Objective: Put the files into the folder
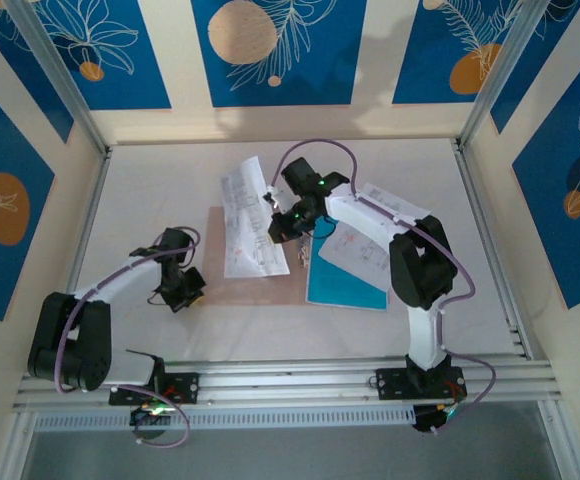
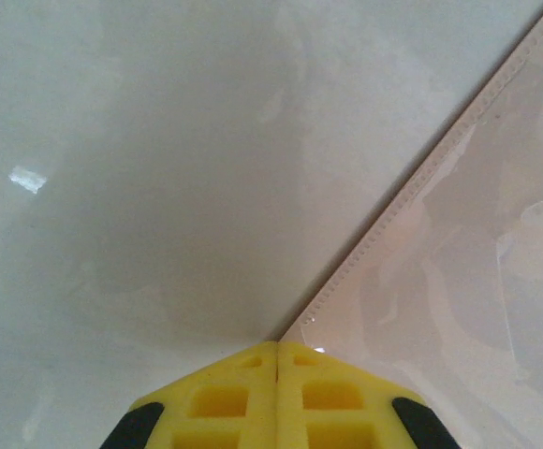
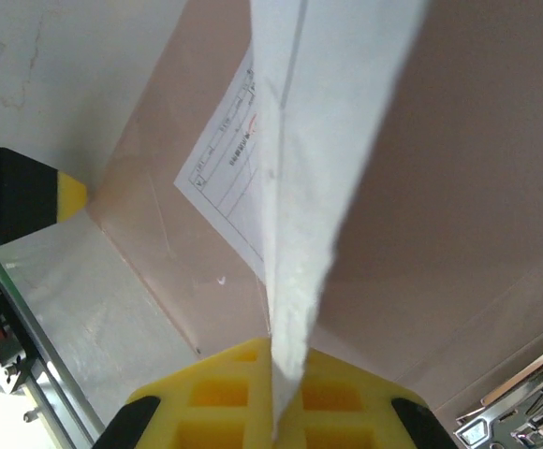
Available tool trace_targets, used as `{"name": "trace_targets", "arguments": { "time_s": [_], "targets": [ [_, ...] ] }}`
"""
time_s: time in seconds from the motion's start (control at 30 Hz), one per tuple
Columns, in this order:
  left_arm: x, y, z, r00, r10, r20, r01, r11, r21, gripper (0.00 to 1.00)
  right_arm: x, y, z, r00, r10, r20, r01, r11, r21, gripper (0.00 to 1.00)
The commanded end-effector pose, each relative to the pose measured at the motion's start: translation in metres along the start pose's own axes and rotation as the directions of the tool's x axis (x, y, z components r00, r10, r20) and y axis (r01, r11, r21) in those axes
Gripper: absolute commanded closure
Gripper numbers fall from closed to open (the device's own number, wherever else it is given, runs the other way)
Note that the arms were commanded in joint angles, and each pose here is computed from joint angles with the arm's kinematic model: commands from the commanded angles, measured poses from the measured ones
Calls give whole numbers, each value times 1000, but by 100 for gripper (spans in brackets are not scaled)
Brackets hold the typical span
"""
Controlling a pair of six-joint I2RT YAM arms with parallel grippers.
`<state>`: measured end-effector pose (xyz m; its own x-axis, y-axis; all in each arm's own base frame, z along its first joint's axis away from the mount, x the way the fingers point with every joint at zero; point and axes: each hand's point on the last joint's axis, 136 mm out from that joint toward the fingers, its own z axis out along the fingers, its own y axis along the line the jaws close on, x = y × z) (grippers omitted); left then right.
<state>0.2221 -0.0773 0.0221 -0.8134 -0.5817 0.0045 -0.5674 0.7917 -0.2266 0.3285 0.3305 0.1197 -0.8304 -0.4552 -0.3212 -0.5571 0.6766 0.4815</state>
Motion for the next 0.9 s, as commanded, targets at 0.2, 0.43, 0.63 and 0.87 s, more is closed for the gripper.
{"name": "trace_targets", "arguments": {
  "time_s": [0.2, 0.43, 0.63, 0.87],
  "targets": [
    [12, 16, 3, 999, -32, -40, 31, 999, -36, 100, 7, 4, -9, 1000, -18, 26, 20, 996, -83, 100],
    [10, 14, 5, 999, -38, -40, 36, 999, -34, 100, 17, 4, -22, 999, -15, 31, 17, 996, -87, 100],
    [9, 12, 7, 998, -38, -41, 37, 999, -30, 100, 33, 7, -24, 1000, -1, 5, 1, 995, -104, 100],
    [7, 13, 4, 999, -30, -30, 29, 999, -35, 100, 46, 6, -15, 999, 35, -32, -39, 991, -132, 100]
  ]
}}
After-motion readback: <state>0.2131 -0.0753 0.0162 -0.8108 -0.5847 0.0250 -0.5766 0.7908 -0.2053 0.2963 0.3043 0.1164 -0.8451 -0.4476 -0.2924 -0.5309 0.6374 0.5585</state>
